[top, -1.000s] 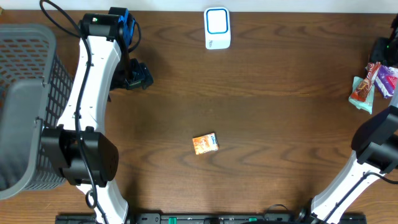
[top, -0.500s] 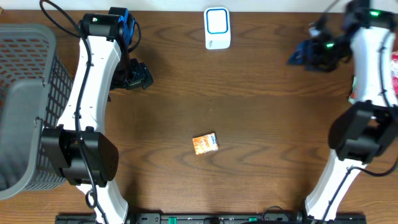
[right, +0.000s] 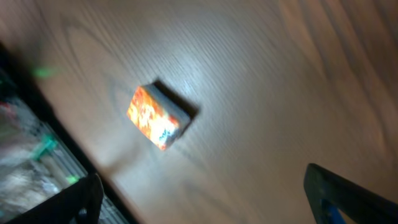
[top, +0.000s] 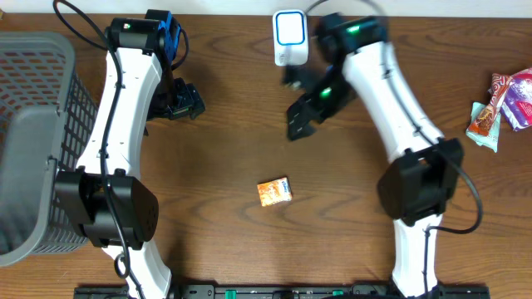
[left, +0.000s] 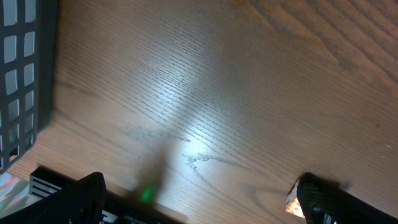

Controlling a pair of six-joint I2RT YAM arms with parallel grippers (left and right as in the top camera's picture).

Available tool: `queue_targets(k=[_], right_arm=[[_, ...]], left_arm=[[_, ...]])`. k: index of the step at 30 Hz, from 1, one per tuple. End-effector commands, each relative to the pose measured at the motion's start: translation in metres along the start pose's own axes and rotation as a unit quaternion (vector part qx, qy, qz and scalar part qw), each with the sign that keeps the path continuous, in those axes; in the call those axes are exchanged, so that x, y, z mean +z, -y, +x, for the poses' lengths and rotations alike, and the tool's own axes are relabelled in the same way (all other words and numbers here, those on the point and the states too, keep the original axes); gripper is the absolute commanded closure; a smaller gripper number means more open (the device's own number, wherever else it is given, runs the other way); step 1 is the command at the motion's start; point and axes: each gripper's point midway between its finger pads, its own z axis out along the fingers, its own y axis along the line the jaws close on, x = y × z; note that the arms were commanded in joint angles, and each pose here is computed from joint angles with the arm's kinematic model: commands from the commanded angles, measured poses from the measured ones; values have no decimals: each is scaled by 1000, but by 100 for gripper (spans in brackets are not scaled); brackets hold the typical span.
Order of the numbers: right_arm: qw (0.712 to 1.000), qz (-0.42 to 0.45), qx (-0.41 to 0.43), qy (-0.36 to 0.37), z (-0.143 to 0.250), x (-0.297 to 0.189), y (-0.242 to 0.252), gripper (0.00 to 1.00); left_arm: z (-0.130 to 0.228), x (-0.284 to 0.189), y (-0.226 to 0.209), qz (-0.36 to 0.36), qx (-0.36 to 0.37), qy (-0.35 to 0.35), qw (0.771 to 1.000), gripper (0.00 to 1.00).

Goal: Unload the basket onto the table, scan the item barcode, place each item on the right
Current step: 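Reach the right gripper to the small orange box and grasp it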

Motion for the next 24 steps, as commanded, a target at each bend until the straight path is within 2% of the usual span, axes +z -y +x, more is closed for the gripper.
queue_targets(k=[1, 7, 13, 24], right_arm=[[990, 63, -122, -36, -9, 18, -12, 1], [980, 38, -191, -38, -22, 43, -60, 1], [960, 19, -272, -69, -12, 84, -75, 1], [953, -21, -274, -130, 36, 136, -63, 1]], left_arm=[[0, 4, -2, -8, -2, -5, 1000, 2], [0, 4, -3, -8, -2, -5, 1000, 2], [0, 4, -3, -8, -2, -5, 1000, 2], [0, 4, -2, -8, -2, -5, 1000, 2]])
